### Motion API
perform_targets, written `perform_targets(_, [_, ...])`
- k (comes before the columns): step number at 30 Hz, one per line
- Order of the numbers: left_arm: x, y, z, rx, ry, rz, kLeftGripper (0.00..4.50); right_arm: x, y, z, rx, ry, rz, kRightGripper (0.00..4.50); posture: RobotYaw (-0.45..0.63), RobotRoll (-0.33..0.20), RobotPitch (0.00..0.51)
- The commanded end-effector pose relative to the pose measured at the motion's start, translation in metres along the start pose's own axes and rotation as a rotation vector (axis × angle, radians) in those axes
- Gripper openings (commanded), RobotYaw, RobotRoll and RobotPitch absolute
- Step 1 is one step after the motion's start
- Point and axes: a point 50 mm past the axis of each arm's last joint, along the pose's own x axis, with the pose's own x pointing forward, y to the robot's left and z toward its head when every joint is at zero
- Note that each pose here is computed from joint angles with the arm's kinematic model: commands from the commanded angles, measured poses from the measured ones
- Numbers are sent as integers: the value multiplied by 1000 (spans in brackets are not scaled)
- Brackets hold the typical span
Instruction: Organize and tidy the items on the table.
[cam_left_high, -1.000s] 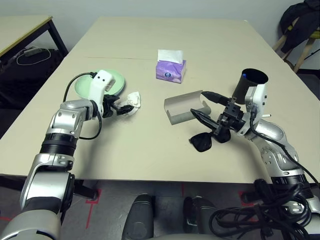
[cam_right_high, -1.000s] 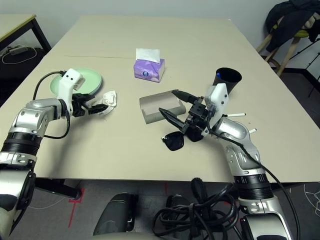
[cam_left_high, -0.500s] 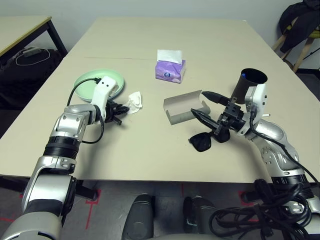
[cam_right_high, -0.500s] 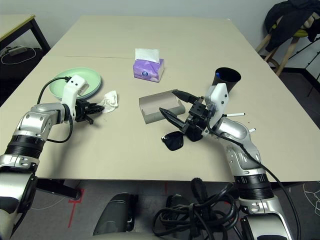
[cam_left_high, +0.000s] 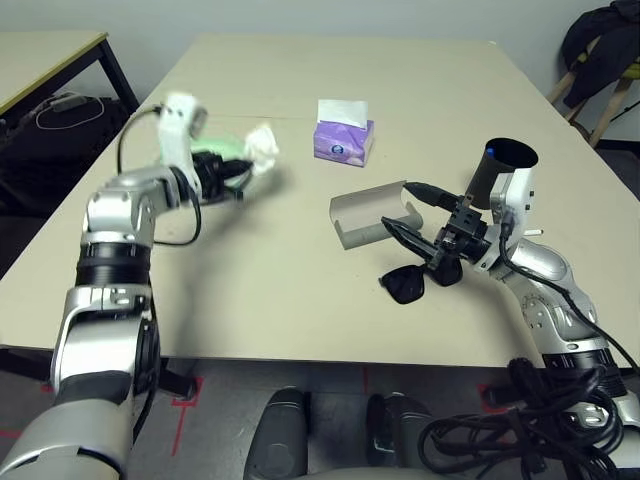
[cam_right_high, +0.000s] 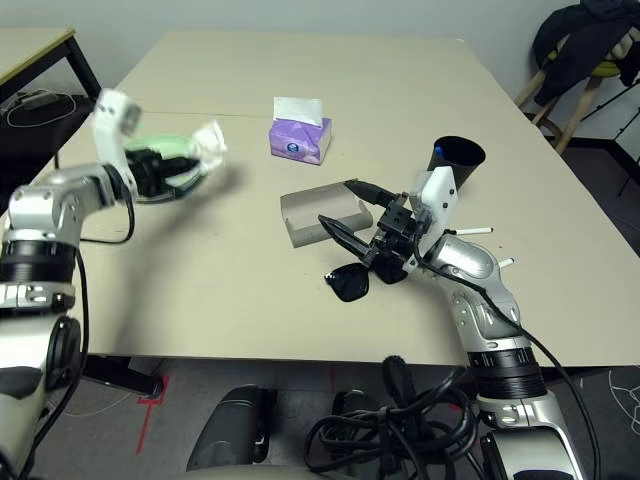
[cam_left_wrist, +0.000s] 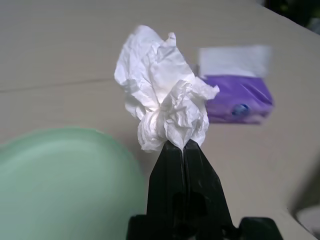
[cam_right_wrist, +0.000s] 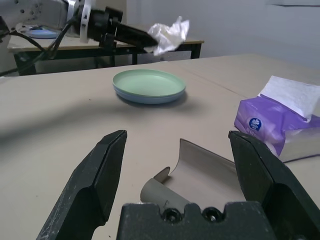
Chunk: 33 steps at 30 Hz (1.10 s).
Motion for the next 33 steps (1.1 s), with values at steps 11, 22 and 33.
perform_targets(11, [14,32,-28,2,36,427,192,-2,0,-4,3,2,-7,4500,140,0,58])
perform_targets(22, [24,14,-29,62,-47,270,4083,-7,-2,-7,-1,5,-19,4500,136,0,53])
perform_targets(33, [19,-27,-47,61,-43,-161,4472,-4,-4,-6,-9,0,-14,4500,139,0,53])
